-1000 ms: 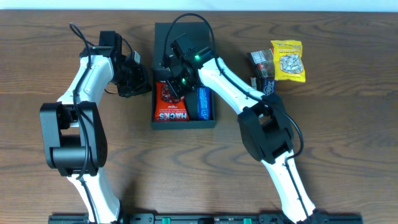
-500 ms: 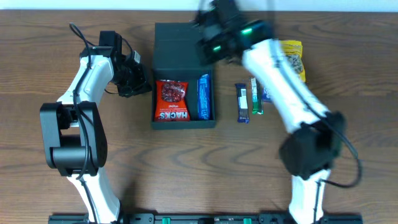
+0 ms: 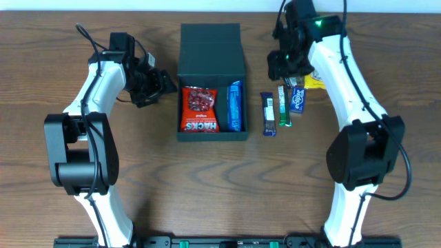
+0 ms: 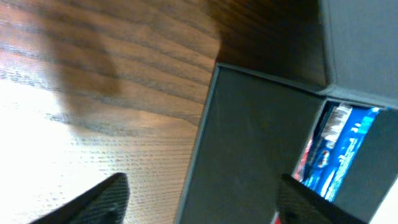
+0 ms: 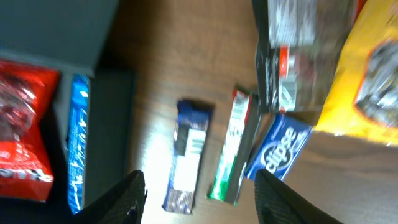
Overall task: Pack container
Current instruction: 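Withdraw the right gripper from the box toward the small bars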
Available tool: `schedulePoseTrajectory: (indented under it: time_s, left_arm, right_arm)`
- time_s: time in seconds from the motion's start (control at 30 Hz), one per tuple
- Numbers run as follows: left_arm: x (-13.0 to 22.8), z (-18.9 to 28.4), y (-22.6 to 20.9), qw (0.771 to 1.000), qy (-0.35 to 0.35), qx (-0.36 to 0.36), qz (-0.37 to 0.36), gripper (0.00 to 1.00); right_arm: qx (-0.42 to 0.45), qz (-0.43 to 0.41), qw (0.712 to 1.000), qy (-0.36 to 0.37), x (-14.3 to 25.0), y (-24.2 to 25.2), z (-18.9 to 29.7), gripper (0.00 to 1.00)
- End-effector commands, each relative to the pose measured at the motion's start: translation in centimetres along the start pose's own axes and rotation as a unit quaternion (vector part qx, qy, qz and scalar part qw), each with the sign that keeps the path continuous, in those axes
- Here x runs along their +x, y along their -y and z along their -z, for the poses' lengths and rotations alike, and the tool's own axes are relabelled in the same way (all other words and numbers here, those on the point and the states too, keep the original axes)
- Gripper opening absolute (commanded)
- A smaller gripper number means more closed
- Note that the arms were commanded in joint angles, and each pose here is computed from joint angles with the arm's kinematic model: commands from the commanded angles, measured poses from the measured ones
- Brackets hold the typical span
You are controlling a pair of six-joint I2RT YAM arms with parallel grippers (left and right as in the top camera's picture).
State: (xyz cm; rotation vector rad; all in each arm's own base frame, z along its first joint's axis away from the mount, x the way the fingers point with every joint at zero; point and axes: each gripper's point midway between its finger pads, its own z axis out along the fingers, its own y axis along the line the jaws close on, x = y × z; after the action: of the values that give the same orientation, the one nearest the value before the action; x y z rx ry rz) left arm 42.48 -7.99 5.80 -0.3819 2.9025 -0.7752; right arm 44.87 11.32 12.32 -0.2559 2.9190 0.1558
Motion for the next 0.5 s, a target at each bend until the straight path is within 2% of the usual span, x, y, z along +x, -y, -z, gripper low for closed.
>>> schedulePoseTrajectory:
  time_s: [0.0,0.03,0.23,0.47]
  left_arm:
    - [0.1,-0.2,0.1,1.000,-0.003,0.004,0.001,0.90]
    - [0.0,-0.2,-0.2,1.000,0.000,-0.005,0.006,0.94]
    - [-0.2,0.1,-1.1,1.000,0.003,-0.015,0.023,0.94]
    - [-1.1,2.0,-3.7,0.998,0.014,-0.019,0.063,0.94]
  right_arm:
    - [0.012,0.005,0.999,-0.044,2.3,0.5,-2.8,0.55]
    - [0.012,0.004,0.998,-0.054,3.0,0.6,-3.6,0.54]
    - [0.009,-0.005,0.996,-0.084,5.2,0.7,-5.9,0.48]
    - [0.031,-0.025,0.995,-0.090,5.9,1.7,-6.7,0.49]
